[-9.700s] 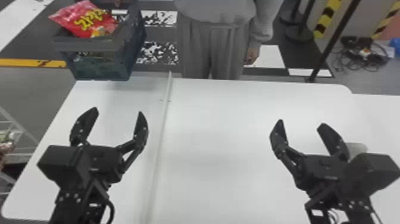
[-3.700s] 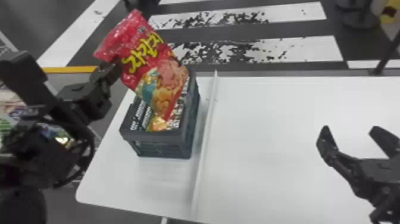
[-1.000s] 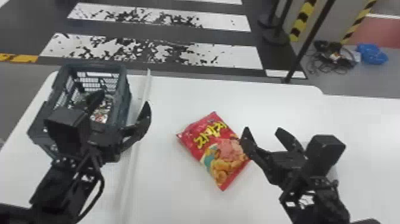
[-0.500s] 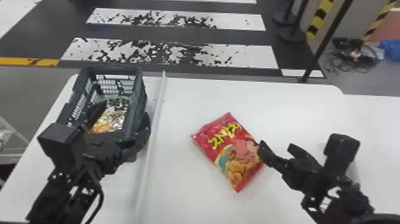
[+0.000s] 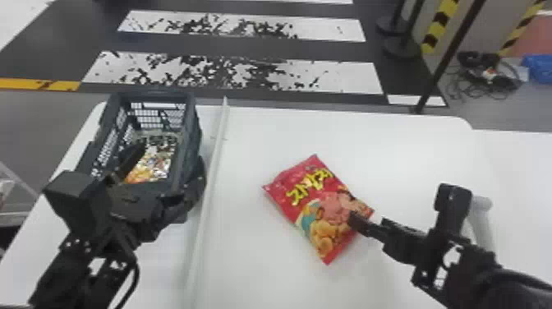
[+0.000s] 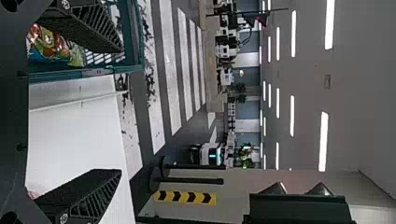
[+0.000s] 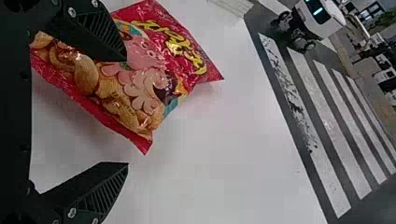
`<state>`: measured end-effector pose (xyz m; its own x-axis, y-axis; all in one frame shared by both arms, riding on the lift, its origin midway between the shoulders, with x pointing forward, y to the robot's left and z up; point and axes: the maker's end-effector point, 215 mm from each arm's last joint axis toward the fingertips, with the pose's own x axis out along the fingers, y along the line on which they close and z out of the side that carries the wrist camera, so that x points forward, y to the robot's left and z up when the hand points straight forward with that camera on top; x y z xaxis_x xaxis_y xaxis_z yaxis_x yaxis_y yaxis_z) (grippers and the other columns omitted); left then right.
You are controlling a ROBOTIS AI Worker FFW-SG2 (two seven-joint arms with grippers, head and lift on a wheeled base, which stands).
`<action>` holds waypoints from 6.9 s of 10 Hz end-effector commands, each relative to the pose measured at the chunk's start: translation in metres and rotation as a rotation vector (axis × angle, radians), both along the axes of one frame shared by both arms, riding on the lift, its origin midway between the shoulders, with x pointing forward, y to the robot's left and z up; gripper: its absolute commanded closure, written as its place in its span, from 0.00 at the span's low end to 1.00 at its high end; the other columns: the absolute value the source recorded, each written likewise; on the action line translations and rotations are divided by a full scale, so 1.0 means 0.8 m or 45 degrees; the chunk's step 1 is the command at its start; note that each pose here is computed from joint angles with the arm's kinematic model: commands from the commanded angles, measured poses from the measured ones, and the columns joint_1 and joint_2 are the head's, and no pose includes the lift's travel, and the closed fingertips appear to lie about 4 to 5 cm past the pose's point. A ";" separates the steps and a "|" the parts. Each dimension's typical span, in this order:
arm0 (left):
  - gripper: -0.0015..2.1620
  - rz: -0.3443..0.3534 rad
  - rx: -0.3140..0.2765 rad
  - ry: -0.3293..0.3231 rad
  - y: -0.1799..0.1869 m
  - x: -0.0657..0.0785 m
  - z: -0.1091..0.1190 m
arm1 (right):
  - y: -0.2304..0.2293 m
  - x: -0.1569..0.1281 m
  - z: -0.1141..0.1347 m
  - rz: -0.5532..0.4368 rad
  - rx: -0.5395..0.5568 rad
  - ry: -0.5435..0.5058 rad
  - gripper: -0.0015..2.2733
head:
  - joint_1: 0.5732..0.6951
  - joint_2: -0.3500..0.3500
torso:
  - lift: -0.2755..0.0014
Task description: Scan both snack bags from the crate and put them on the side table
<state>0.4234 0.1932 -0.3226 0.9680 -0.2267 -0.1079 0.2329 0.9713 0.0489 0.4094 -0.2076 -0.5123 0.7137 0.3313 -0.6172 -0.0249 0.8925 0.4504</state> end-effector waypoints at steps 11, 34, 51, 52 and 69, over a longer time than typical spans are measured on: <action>0.04 -0.004 0.000 0.029 0.002 0.001 -0.014 | 0.028 0.017 0.005 0.085 0.458 0.151 0.99 | 1.00 0.54 | 0.68; 0.04 -0.014 -0.009 0.047 0.000 0.005 -0.024 | 0.067 -0.051 0.031 0.684 -1.305 -0.185 0.02 | 1.00 0.54 | 0.68; 0.04 -0.010 -0.006 0.070 0.004 0.001 -0.036 | 0.051 0.019 -0.033 0.529 -0.828 -0.109 0.99 | 1.00 0.54 | 0.68; 0.04 -0.011 -0.006 0.065 0.004 0.002 -0.034 | 0.055 0.017 -0.034 0.534 -0.821 -0.113 0.99 | 1.00 0.55 | 0.68; 0.04 -0.005 -0.001 0.066 0.010 -0.001 -0.033 | 0.132 0.084 -0.015 0.617 -0.735 -0.258 0.99 | 1.00 0.70 | 0.68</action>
<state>0.4222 0.2013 -0.3497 0.9600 -0.2305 -0.1591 0.2389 0.9704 0.0360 0.4755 -0.0969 -0.5227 0.6866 0.3106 -0.6574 -0.5088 0.8511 -0.1294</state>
